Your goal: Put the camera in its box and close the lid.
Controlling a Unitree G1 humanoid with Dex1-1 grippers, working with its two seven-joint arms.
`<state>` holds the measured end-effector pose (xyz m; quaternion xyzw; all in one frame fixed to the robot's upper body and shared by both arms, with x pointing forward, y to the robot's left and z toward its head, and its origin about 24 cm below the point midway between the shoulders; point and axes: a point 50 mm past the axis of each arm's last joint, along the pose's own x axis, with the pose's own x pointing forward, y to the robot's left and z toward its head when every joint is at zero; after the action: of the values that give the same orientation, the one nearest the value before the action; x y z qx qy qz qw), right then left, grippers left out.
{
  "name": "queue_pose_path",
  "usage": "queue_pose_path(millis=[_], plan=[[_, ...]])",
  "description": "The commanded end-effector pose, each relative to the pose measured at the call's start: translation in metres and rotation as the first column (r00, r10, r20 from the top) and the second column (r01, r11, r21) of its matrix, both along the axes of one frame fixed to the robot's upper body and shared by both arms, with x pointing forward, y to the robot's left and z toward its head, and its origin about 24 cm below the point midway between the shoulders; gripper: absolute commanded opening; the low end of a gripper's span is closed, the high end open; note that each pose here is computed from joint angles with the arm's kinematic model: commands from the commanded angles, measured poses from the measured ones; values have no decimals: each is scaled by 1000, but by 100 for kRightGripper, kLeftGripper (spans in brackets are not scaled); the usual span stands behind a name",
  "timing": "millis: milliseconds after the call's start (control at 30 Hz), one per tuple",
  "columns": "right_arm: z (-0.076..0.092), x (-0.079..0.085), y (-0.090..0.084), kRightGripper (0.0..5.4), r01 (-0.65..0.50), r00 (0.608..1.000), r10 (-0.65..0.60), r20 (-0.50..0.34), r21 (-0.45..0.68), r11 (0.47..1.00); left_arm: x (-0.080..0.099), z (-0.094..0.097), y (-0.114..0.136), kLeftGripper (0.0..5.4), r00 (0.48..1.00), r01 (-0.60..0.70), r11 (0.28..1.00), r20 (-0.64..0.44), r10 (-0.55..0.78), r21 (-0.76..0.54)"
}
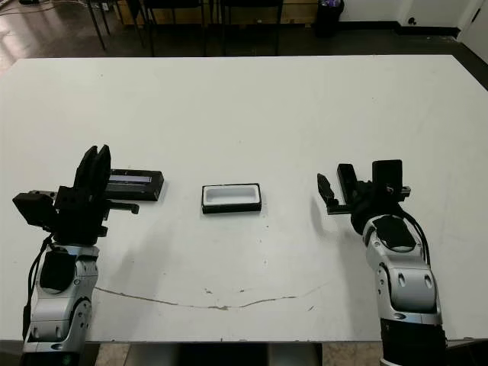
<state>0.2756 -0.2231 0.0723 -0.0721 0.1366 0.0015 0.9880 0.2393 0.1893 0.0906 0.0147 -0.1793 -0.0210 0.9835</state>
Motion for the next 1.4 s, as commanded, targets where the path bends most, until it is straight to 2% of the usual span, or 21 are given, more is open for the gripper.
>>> queue_pose_path(millis=[33,367,733,967,1067,1400], plan=[[-7,0,-3,538,7,999,-7,-31,-13,1000,-3,-5,3,0,1000,-2,1000,-30,2,0],[-16,1,-3,538,67,995,-65,-71,36,997,-4,-6,5,0,999,-1,1000,-35,1,6],[-28,1,-6,538,76,994,-65,-87,129,989,-4,-6,7,0,999,15,1000,-37,-15,16],[-30,1,-7,536,85,993,-74,-88,121,989,-6,-6,4,0,999,11,1000,-33,-10,23],[-29,1,-7,500,107,991,-98,-88,114,988,-7,-7,5,0,999,12,1000,-36,-11,20],[-31,2,-6,273,157,986,-151,-70,89,984,-8,-8,6,0,999,9,1000,-38,-8,16]])
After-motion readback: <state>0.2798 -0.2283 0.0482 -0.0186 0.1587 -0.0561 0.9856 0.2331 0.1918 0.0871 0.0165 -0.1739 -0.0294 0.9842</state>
